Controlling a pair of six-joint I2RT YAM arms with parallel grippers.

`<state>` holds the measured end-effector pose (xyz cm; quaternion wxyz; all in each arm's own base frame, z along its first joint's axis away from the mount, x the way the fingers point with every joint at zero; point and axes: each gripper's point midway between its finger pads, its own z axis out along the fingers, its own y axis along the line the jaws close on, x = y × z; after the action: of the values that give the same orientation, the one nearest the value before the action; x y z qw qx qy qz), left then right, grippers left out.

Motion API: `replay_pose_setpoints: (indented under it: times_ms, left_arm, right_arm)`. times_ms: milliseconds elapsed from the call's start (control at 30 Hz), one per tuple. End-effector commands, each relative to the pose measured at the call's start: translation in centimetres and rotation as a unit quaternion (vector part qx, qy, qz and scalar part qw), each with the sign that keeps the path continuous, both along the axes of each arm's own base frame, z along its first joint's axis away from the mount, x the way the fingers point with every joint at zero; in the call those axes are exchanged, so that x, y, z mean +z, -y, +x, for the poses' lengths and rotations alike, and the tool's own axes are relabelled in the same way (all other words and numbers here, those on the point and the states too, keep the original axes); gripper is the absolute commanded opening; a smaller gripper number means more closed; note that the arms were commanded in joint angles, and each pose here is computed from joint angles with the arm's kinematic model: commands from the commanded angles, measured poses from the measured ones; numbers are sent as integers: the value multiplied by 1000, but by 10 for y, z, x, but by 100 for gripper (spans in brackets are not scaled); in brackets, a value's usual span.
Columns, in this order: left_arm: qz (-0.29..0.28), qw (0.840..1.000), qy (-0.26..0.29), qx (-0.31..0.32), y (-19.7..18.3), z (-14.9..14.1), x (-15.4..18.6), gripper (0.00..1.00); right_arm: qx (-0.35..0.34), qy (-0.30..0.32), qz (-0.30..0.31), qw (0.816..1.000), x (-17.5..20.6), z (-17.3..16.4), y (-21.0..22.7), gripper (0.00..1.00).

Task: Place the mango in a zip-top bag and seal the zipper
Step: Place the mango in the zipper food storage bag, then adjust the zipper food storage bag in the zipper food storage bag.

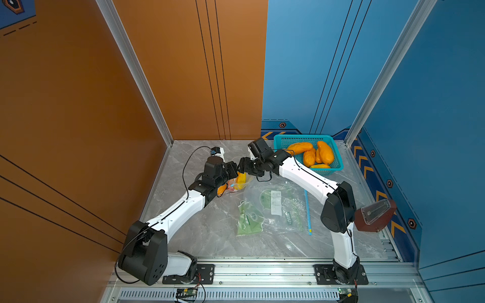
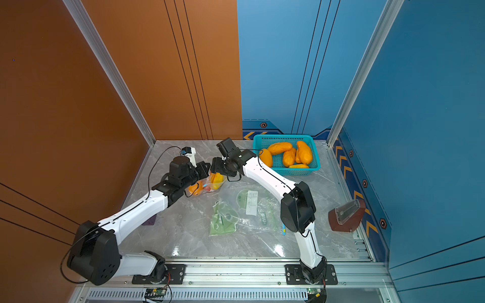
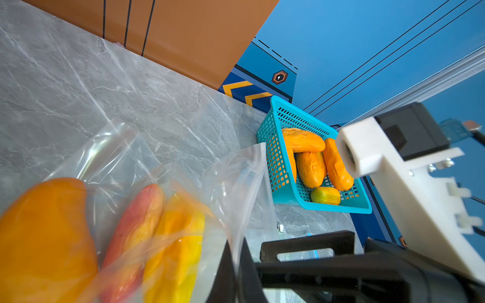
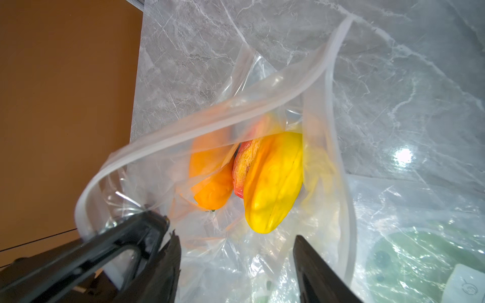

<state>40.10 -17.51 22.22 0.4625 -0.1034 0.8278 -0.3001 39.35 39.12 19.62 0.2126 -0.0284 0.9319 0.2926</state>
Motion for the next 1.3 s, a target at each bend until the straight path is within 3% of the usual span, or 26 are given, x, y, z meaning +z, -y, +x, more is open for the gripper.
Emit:
replay_pose_setpoints:
  times_ms: [0, 167, 400, 533, 633, 767, 967, 1133, 1267]
  left_arm:
    - [-8, 1000, 12, -11, 2, -4, 13, 0]
    - [18, 999, 37, -33, 1, -5, 39, 0]
    - [71, 987, 87, -118, 22, -16, 100, 0]
    - [63, 975, 118, -178, 43, -27, 134, 0]
    - [50, 965, 119, -228, 66, -39, 146, 0]
    - [39, 945, 136, -295, 103, -60, 165, 0]
    - [23, 914, 151, -377, 154, -81, 183, 0]
    - [9, 893, 139, -428, 188, -88, 176, 0]
    - [-4, 865, 108, -490, 208, -98, 154, 0]
  right_arm:
    - [16, 67, 3, 998, 46, 4, 9, 68]
    - [67, 155, -12, 986, 98, -6, 31, 69]
    - [82, 271, -62, 957, 160, -10, 98, 69]
    - [100, 312, -84, 941, 181, -19, 130, 68]
    - [71, 327, -102, 937, 192, -17, 164, 68]
    - [57, 326, -106, 938, 189, -25, 198, 71]
    - [27, 361, -153, 919, 200, -46, 247, 78]
    - [1, 373, -189, 908, 193, -64, 286, 94]
    - [5, 366, -203, 908, 173, -78, 302, 98]
